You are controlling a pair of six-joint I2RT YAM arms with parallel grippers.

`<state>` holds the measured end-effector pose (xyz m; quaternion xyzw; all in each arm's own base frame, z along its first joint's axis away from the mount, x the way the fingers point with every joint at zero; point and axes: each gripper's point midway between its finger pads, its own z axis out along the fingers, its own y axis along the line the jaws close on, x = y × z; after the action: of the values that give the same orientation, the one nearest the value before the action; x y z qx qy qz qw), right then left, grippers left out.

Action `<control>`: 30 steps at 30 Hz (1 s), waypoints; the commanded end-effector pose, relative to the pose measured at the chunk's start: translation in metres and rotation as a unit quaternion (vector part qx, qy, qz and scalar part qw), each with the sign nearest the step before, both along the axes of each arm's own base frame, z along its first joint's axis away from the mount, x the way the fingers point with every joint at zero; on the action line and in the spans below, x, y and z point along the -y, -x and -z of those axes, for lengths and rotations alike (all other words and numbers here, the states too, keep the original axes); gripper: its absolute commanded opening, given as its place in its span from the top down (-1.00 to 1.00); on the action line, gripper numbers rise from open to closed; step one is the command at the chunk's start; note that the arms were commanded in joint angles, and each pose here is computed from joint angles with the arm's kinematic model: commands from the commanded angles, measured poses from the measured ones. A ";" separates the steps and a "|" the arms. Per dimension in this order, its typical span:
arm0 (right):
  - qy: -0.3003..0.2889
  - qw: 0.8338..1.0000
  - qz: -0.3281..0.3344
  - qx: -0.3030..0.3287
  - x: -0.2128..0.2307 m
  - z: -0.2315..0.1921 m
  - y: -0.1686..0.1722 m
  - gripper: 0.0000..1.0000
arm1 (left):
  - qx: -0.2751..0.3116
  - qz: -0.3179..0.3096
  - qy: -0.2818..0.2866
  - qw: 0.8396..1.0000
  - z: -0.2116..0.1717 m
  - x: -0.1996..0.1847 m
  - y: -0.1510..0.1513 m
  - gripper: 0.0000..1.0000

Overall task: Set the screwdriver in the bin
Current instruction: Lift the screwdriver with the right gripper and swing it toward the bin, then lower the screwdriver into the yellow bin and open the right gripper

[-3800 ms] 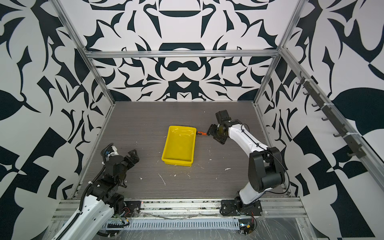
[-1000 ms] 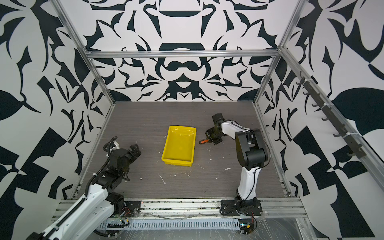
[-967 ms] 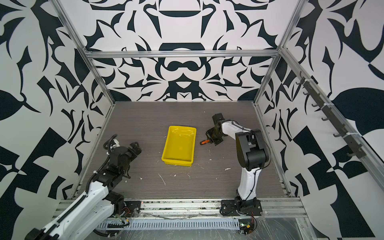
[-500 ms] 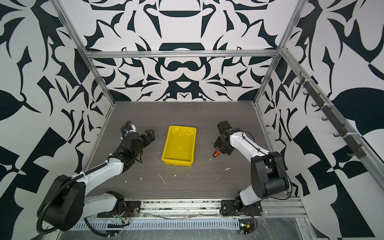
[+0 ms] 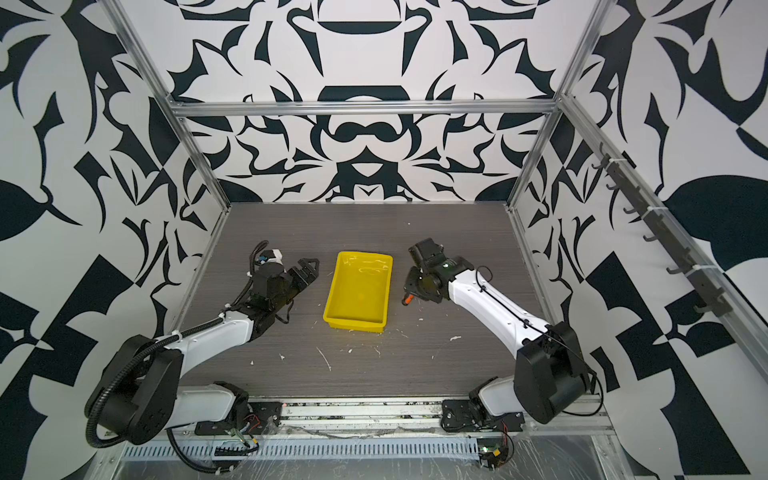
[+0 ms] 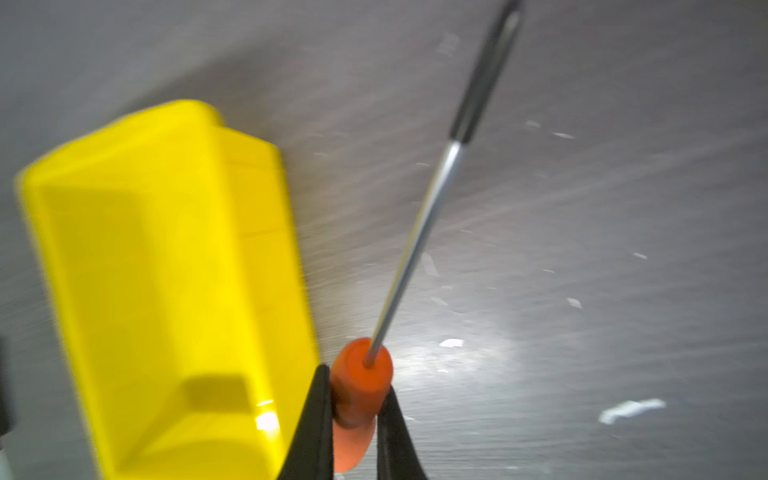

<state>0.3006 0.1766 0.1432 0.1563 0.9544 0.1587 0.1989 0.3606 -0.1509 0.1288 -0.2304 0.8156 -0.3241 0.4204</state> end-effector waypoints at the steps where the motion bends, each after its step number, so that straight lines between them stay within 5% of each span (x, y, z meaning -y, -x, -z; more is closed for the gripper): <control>1: -0.030 0.997 -0.014 0.070 -0.034 -0.040 -0.012 0.87 | 0.014 -0.010 -0.011 1.000 -0.019 -0.005 -0.006 -0.99; 6: -0.040 0.995 -0.047 0.074 -0.074 -0.043 -0.016 0.86 | 0.037 -0.072 -0.035 0.996 -0.034 -0.034 0.000 -0.99; 18: -0.014 0.996 -0.087 0.002 -0.139 0.016 -0.023 0.86 | 0.026 -0.069 -0.024 0.997 -0.026 -0.030 -0.002 -0.99; 30: -0.006 0.996 -0.080 -0.049 -0.157 0.058 -0.028 0.88 | 0.029 -0.067 -0.031 0.997 -0.032 -0.032 -0.001 -0.99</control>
<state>0.3209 0.3220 0.0617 0.0813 0.9779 0.1476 0.1235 0.3596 -0.1219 0.1524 -0.2577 0.7998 -0.2767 0.4661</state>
